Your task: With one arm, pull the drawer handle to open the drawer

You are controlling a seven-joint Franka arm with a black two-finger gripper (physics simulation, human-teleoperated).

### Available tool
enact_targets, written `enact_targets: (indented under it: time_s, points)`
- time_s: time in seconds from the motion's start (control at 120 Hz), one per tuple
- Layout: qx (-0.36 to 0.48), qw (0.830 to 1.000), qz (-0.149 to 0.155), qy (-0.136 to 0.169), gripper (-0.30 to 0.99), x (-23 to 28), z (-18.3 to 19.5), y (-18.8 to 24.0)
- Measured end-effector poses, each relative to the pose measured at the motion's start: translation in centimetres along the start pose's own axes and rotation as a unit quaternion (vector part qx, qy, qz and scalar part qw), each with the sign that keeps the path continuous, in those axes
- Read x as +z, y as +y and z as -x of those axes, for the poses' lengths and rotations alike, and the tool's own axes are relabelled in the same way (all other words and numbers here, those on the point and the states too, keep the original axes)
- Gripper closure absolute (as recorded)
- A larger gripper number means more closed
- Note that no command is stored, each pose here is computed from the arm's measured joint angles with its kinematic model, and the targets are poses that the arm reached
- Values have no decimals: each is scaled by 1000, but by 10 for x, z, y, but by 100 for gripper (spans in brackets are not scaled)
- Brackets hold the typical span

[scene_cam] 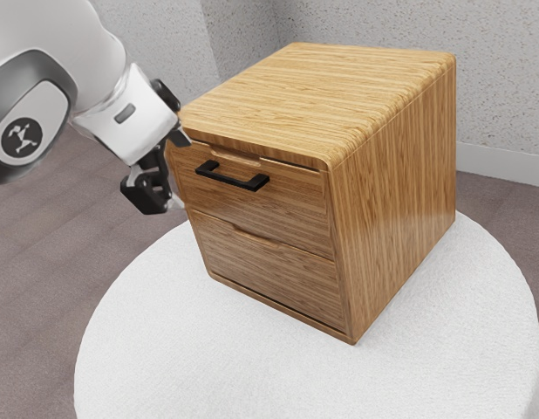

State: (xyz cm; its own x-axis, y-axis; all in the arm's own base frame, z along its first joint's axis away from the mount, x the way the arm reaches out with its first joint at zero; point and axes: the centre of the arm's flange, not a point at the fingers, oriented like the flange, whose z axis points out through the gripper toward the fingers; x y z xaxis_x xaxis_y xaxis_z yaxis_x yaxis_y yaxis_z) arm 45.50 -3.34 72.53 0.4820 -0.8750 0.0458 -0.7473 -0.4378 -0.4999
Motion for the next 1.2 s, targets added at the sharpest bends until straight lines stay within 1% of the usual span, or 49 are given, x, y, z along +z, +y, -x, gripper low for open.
enact_targets:
  time_s: [0.233, 0.367, 0.483, 0.742, 0.808, 0.983, 1.117, 1.2]
  points:
    - [74, 997, 7, -1, 2, -4, 2, 5]
    - [108, 994, 7, -8, 2, -8, 6, 18]
    - [120, 993, 17, -2, 2, -6, 16, 20]
    - [166, 986, 29, 6, 2, -1, 10, 22]
    - [176, 984, 21, 11, 6, -5, 7, 19]
    - [195, 980, -14, 23, 20, -13, 0, 14]
    - [216, 975, -38, 33, 26, -16, -14, 14]
    - [223, 973, -48, 38, 29, -15, -18, 9]
